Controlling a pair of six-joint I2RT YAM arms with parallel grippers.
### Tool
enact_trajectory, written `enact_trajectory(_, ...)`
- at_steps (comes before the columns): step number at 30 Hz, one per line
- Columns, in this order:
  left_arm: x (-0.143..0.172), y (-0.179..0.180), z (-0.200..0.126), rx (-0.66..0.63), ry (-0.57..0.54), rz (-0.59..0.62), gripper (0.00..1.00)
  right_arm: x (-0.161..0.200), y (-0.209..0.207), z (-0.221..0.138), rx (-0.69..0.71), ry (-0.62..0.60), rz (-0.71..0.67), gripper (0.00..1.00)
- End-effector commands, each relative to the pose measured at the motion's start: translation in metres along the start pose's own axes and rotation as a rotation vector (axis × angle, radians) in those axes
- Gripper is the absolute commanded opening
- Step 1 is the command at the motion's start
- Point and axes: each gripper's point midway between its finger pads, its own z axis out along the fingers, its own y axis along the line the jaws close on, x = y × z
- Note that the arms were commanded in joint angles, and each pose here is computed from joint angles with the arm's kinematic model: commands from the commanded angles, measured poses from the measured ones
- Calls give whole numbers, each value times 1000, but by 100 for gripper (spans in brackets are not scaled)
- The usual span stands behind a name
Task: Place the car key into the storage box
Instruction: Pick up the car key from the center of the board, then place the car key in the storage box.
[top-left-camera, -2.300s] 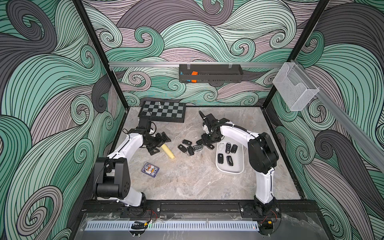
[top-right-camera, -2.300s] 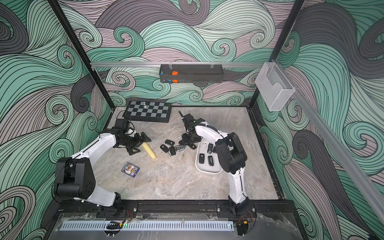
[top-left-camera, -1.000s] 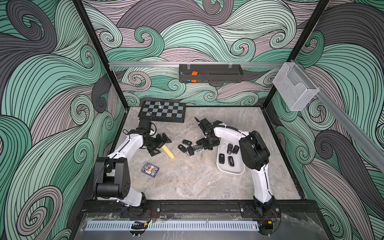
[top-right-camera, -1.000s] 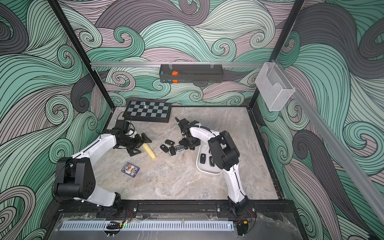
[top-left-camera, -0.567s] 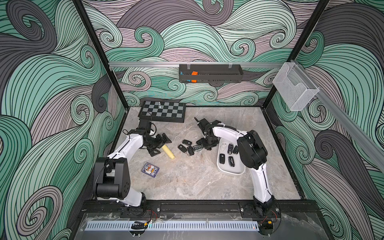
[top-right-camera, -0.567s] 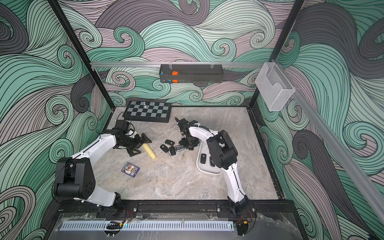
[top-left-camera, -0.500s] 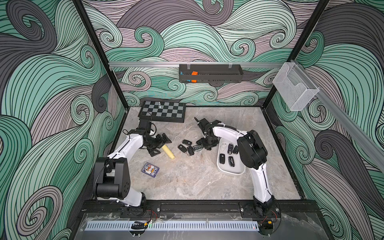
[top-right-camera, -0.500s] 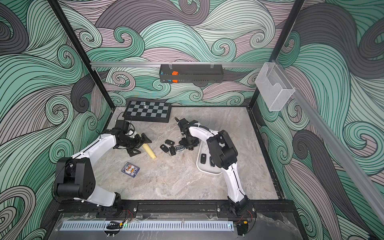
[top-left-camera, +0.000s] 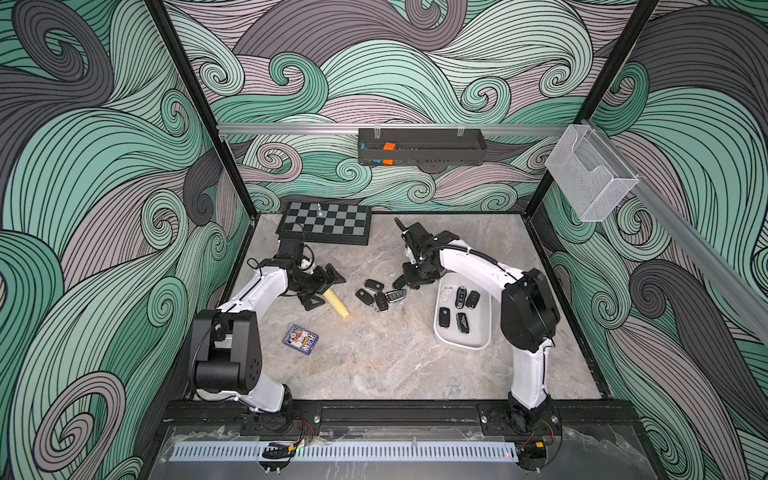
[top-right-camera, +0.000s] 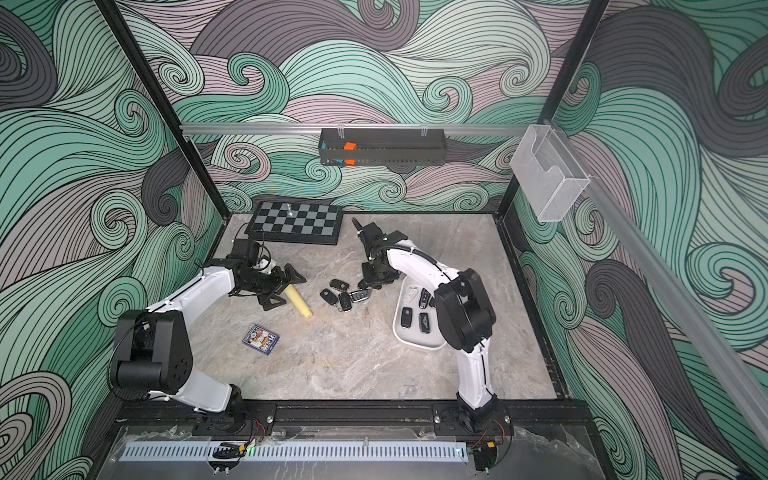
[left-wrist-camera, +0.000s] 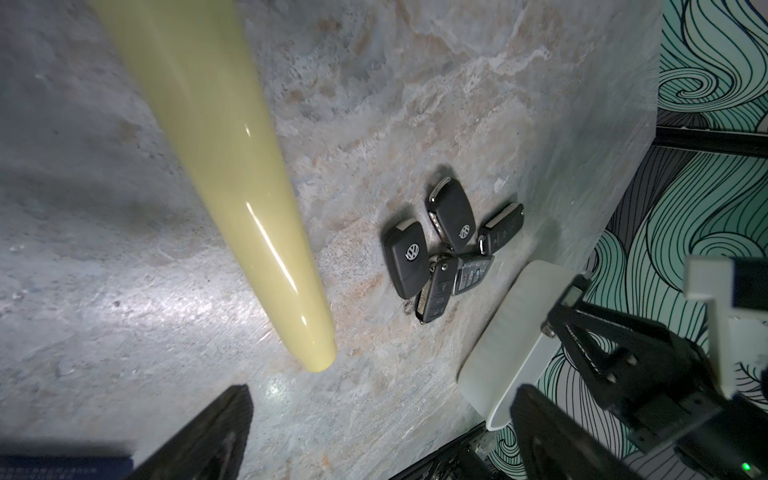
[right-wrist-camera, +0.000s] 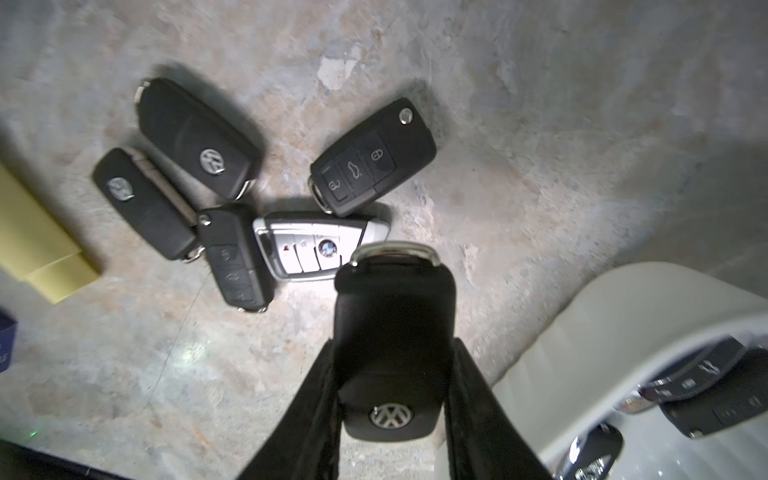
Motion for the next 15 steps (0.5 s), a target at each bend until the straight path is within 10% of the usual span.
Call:
enact_trajectory(1, -6, -12, 8, 43, 4, -6, 98, 10, -11, -25, 10, -33, 34, 22)
enact_trajectory(15, 19, -52, 42, 34, 118, 112, 98, 87, -75, -54, 100, -43, 114, 24)
